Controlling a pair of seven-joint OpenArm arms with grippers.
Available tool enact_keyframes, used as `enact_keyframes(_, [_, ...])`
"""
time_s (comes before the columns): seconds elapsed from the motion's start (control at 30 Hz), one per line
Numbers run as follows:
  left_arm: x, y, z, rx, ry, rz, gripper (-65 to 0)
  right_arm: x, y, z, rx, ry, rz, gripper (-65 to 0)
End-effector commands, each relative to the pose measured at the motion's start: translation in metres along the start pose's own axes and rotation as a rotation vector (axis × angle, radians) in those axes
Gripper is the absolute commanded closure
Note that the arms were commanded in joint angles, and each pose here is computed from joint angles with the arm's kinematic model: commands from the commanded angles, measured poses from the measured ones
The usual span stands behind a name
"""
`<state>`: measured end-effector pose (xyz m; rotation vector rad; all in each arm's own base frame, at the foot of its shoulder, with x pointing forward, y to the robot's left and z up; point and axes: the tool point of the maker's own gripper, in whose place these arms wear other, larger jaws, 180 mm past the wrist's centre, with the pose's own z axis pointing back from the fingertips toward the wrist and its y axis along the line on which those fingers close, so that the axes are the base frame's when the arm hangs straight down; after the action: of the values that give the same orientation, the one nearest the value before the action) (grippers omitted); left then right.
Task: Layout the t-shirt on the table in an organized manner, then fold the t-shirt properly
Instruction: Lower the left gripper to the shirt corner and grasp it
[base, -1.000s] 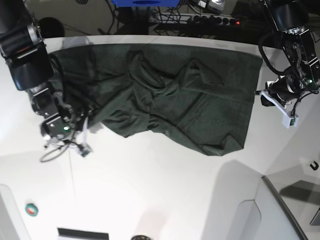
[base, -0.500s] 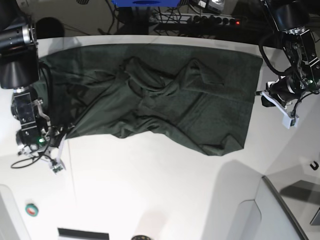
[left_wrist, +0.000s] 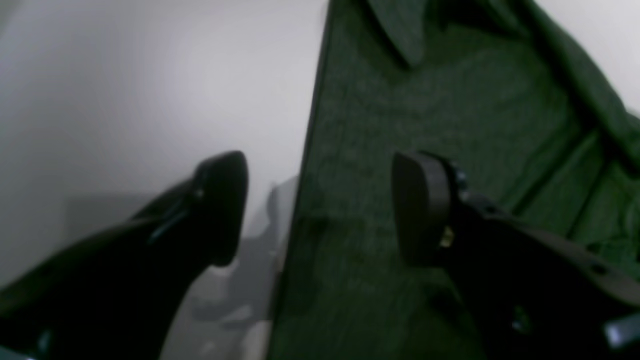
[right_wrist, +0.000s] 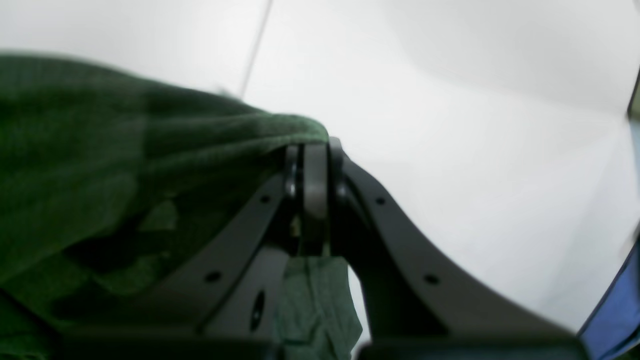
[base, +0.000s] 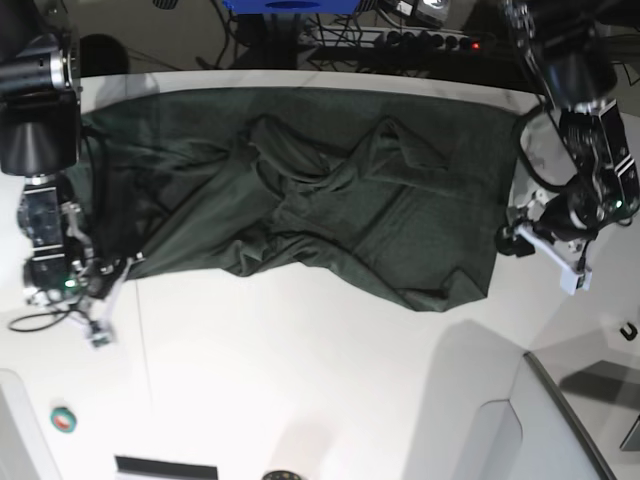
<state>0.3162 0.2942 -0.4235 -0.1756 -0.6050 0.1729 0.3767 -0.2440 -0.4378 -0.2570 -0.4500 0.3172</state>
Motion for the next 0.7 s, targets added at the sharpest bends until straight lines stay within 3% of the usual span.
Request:
enact_keyframes(0.0, [0.018, 0.001, 0.001, -0.005, -0.04, 0.004, -45.3, 0.016, -0.021, 0.008, -0.04, -0.042, -0.014, 0.0])
enact_keyframes(0.17, [0.046, 0.002, -0.002, 0.009, -0.085, -0.017, -44.9, 0.013, -0.024, 0.007, -0.043, -0.039, -0.024, 0.0])
enact_keyframes(0.37, [0.034, -0.017, -0.044, 0.075, 0.126, -0.232, -44.9, 0.011, -0.021, 0.006, -0.037, -0.035, -0.022, 0.0])
enact_keyframes(0.57, [0.016, -0.039, -0.06, 0.023, 0.188, -0.214, -44.6, 0.011, -0.021, 0.007, -0.038, -0.036, -0.023, 0.0])
enact_keyframes(0.67, [-0.002, -0.037, -0.062, 0.023, 0.215, -0.21, -37.5, 0.011, -0.021, 0.006, -0.038, -0.035, -0.023, 0.0])
